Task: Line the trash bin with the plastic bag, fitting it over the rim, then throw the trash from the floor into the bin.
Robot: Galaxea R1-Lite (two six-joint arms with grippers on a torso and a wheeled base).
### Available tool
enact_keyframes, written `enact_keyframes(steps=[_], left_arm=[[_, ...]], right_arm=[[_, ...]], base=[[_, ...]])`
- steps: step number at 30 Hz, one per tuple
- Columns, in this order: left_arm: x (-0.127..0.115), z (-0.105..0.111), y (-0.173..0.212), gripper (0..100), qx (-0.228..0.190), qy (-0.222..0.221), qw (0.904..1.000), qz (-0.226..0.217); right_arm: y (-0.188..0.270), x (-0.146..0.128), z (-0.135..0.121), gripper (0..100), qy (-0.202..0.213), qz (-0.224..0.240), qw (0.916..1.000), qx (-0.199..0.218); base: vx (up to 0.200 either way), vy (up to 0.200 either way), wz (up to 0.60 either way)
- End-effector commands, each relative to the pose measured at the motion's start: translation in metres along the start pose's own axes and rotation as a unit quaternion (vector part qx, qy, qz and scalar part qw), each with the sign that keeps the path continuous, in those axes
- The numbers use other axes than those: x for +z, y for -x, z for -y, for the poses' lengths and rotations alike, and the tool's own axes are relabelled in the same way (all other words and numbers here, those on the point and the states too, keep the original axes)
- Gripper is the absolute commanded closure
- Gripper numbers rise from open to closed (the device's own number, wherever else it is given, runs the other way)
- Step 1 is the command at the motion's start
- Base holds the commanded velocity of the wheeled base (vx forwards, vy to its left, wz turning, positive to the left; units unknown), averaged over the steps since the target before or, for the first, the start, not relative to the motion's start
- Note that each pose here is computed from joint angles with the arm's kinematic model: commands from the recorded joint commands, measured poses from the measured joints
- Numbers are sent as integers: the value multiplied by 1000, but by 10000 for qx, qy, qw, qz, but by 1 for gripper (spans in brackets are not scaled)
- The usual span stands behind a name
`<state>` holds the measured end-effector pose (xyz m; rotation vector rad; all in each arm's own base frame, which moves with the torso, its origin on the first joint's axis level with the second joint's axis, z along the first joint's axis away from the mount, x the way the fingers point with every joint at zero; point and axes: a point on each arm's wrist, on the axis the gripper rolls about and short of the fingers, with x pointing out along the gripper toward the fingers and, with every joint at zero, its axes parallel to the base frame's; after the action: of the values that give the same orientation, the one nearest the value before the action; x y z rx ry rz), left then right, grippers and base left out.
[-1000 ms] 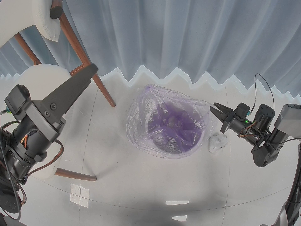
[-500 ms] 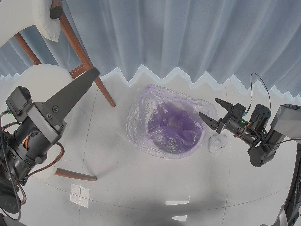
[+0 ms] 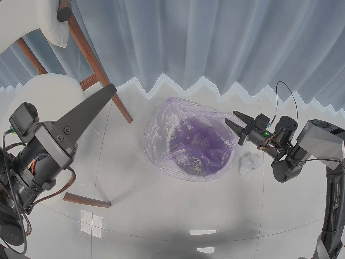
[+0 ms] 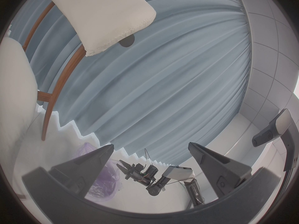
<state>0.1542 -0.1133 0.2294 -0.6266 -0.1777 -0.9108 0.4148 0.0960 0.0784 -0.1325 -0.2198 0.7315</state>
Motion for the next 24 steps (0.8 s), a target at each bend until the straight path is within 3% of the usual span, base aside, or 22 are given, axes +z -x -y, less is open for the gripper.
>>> enact_keyframes(steps=[1,2,6,7,9,13,19,24], left_arm=[[-2,-1,0,0,28,12,10000,-39],[-2,-1,0,0,28,12,10000,-39],[-2,-2,0,0,26,14,10000,-49],[-2,-2,0,0,26,14,10000,-49],[-2,-2,0,0,32,14,10000,-45],[-3,-2,0,0,30,16,10000,-56],[-5,-2,1,0,48,28,9999,-96],[-5,-2,1,0,42,31,9999,-100]], right_arm=[[-8,-8,3,100,-124,35,9999,68],[-7,-7,4,100,-130,47,9999,59],[-14,5,14,100,-891,233,9958,-5],[-14,5,14,100,-925,239,9954,-12],[-16,10,31,100,-1368,284,9897,-317],[-20,14,50,100,-1854,256,9803,-636],[-32,11,69,100,-2849,-35,9535,-980],[-45,-10,78,100,-3115,-212,9412,-1292]], base=[[0,0,0],[0,0,0],[0,0,0],[0,0,0],[0,0,0],[0,0,0],[0,0,0],[0,0,0]])
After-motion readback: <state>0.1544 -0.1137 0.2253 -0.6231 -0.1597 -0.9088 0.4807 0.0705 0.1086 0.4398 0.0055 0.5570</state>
